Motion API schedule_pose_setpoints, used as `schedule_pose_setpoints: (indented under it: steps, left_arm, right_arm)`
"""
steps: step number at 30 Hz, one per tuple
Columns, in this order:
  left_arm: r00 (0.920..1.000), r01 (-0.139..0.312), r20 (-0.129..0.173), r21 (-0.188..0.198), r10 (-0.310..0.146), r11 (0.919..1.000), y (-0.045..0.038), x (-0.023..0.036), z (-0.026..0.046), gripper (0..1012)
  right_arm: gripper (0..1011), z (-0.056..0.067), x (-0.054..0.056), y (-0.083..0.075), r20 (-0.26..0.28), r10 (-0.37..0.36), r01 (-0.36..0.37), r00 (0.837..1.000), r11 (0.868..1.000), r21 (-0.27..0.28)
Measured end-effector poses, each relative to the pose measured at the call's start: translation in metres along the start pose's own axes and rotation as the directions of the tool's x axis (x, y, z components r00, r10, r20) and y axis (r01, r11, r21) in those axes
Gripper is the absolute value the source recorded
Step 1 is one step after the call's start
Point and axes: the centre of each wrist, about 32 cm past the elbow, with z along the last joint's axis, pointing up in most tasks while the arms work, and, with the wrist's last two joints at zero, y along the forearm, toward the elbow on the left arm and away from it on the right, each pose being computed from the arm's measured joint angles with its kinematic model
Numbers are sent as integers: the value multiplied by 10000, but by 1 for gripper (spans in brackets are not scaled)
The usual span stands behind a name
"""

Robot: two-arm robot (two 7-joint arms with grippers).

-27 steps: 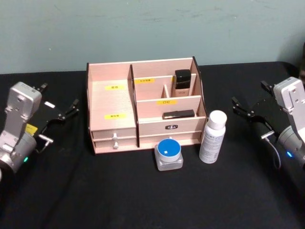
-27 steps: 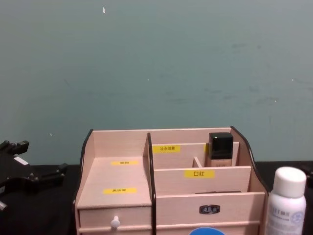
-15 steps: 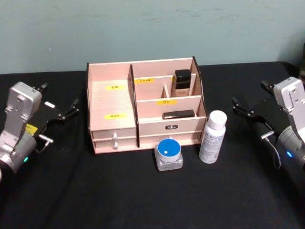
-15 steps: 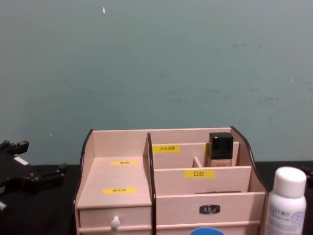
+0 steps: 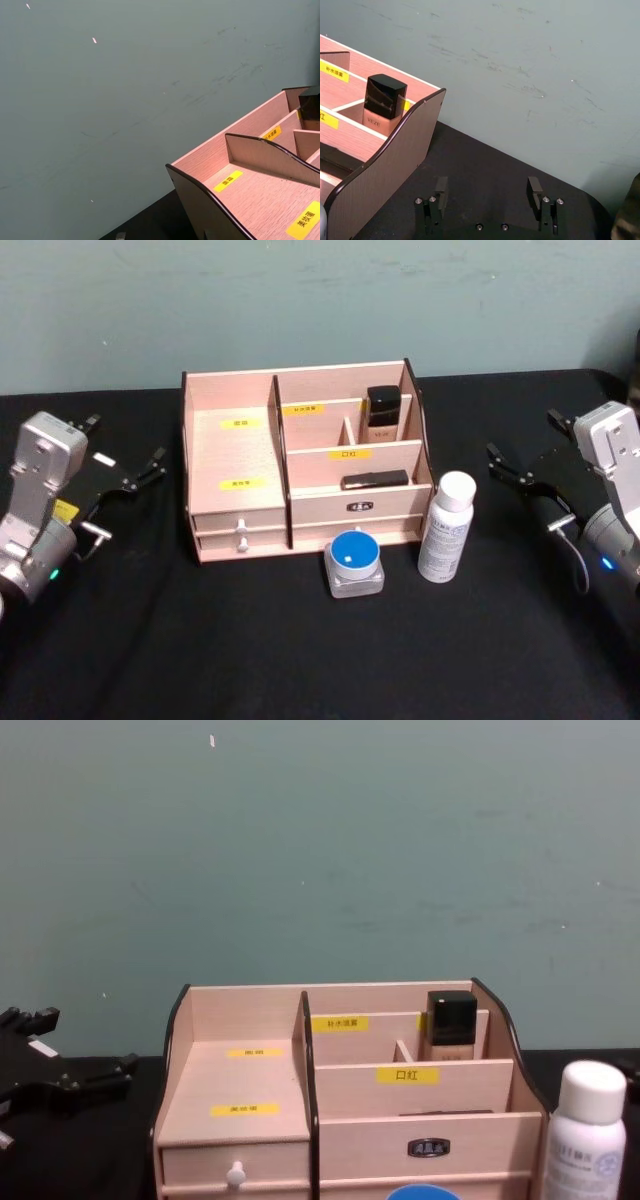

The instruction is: Pick up the facial cleanser and watermelon frost from the table and place them into the tiered storage box.

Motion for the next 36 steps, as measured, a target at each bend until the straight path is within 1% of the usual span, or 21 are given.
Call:
schedule_pose_setpoints:
  steps: [28, 32, 36]
  left_arm:
    - [10000, 0, 0, 0, 0, 10000, 0, 0, 0, 1010]
    - [10000, 1, 0, 0, -1, 10000, 0, 0, 0, 1010]
    - [10000, 1, 0, 1, -1, 10000, 0, -1, 0, 1010]
  right_arm:
    - [1002, 0, 0, 0, 0, 1, -1, 10000, 10000, 0]
    - [1003, 19, 37, -33, -68, 145, -144, 9999, 9999, 63]
    - [1002, 107, 127, -128, -122, 371, -366, 9992, 9988, 326]
